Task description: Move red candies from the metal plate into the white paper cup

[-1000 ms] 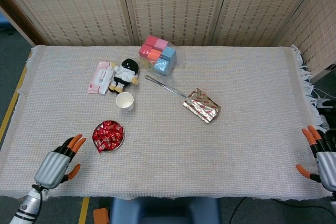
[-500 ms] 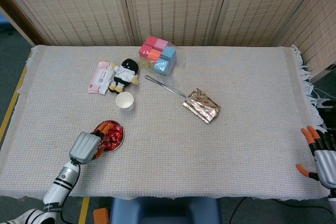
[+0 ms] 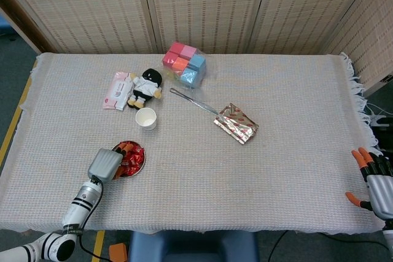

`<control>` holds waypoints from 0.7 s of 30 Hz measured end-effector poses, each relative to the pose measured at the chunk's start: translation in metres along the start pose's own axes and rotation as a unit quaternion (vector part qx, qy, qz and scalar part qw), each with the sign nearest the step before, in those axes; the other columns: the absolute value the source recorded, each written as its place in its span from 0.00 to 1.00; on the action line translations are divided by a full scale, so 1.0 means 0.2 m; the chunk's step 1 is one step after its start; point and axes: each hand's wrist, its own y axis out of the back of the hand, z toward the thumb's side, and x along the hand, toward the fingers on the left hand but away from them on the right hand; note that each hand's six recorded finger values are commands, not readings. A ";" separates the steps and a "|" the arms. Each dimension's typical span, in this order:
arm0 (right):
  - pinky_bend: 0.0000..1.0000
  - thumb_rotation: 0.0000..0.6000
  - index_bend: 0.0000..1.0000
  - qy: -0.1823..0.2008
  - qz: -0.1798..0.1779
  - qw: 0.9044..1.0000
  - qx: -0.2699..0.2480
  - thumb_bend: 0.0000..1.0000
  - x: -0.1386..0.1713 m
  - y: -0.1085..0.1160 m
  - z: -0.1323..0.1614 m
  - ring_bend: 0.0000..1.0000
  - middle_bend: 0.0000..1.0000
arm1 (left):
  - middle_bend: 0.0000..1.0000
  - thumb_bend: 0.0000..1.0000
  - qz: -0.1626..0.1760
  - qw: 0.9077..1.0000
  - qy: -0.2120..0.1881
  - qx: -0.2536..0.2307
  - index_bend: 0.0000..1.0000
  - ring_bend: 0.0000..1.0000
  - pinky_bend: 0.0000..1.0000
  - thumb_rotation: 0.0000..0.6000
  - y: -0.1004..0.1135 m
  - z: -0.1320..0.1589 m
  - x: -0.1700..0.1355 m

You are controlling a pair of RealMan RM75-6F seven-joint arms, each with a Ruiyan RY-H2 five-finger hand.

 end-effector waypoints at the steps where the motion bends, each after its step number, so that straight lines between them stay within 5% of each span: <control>1: 0.00 1.00 0.00 -0.001 0.001 1.000 -0.001 0.09 0.00 0.00 0.00 0.00 0.00 | 0.20 0.39 0.000 1.000 0.000 0.004 0.19 0.61 0.96 1.00 0.00 0.00 0.01; 9: 0.00 1.00 0.00 -0.004 0.006 1.000 -0.003 0.09 0.00 0.00 -0.01 0.00 0.00 | 0.29 0.39 0.003 1.000 0.002 0.027 0.38 0.62 0.97 1.00 -0.02 0.02 0.03; 21: 0.00 1.00 0.00 -0.009 0.011 1.000 -0.001 0.09 0.00 0.00 -0.01 0.00 0.00 | 0.40 0.39 0.024 0.999 -0.001 0.030 0.47 0.64 0.99 1.00 0.00 0.03 0.04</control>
